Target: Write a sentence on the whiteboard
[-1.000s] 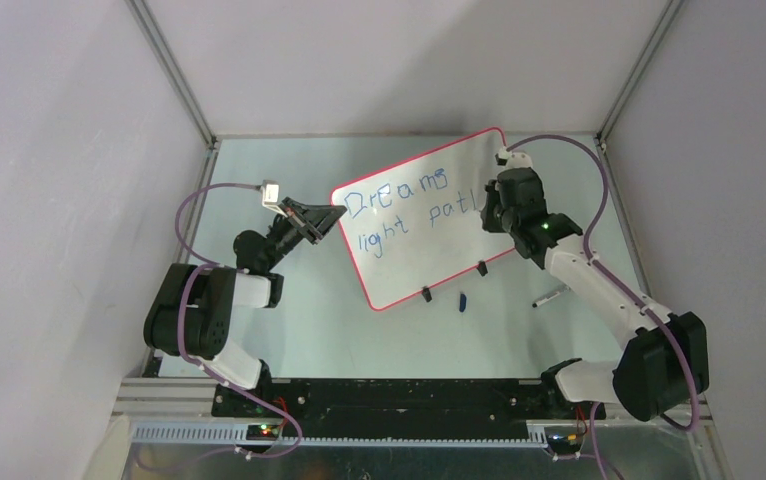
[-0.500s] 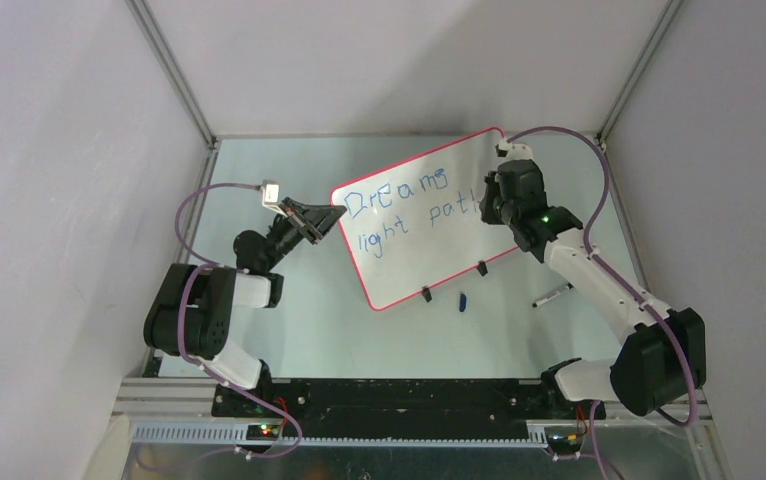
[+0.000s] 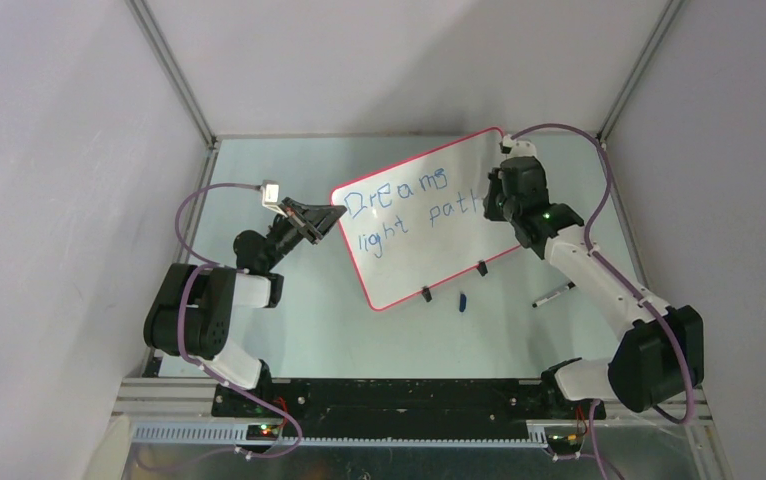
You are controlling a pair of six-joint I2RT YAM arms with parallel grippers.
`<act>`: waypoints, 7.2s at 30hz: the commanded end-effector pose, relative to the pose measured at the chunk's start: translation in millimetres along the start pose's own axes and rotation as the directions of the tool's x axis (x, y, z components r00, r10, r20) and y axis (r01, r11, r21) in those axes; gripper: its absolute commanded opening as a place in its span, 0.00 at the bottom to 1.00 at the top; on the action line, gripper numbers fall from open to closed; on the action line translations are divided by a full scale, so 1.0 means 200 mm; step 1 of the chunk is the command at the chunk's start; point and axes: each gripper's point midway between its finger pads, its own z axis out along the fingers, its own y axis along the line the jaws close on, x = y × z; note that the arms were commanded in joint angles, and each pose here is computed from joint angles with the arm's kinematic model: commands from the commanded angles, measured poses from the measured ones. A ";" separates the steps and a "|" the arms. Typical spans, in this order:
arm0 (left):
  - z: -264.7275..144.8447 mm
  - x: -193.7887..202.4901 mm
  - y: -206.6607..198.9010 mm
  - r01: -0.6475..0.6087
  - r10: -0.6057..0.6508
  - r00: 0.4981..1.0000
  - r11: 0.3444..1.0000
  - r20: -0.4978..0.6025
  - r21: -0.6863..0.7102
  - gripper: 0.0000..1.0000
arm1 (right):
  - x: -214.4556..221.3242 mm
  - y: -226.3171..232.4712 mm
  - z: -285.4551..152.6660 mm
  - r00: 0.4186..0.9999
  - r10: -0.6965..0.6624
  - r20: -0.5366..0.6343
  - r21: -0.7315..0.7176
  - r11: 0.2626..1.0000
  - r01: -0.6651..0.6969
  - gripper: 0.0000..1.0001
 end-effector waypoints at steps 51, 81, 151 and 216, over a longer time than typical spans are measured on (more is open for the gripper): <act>-0.01 -0.03 -0.06 -0.128 0.127 0.992 0.991 0.023 0.048 0.00 | -0.14 -0.13 -0.08 0.994 0.058 0.089 0.042 0.997 -0.062 0.00; -0.01 -0.03 -0.06 -0.126 0.125 0.992 0.991 0.022 0.048 0.00 | -0.20 -0.12 0.00 0.993 0.072 0.096 0.035 0.997 -0.075 0.00; -0.01 -0.03 -0.06 -0.132 0.131 0.991 0.990 0.024 0.047 0.00 | -0.08 -0.14 0.02 0.997 0.067 0.031 0.045 0.997 -0.068 0.00; -0.01 -0.03 -0.07 -0.133 0.132 0.991 0.990 0.024 0.048 0.00 | -0.13 -0.12 -0.01 0.996 0.079 0.048 0.017 0.997 -0.079 0.00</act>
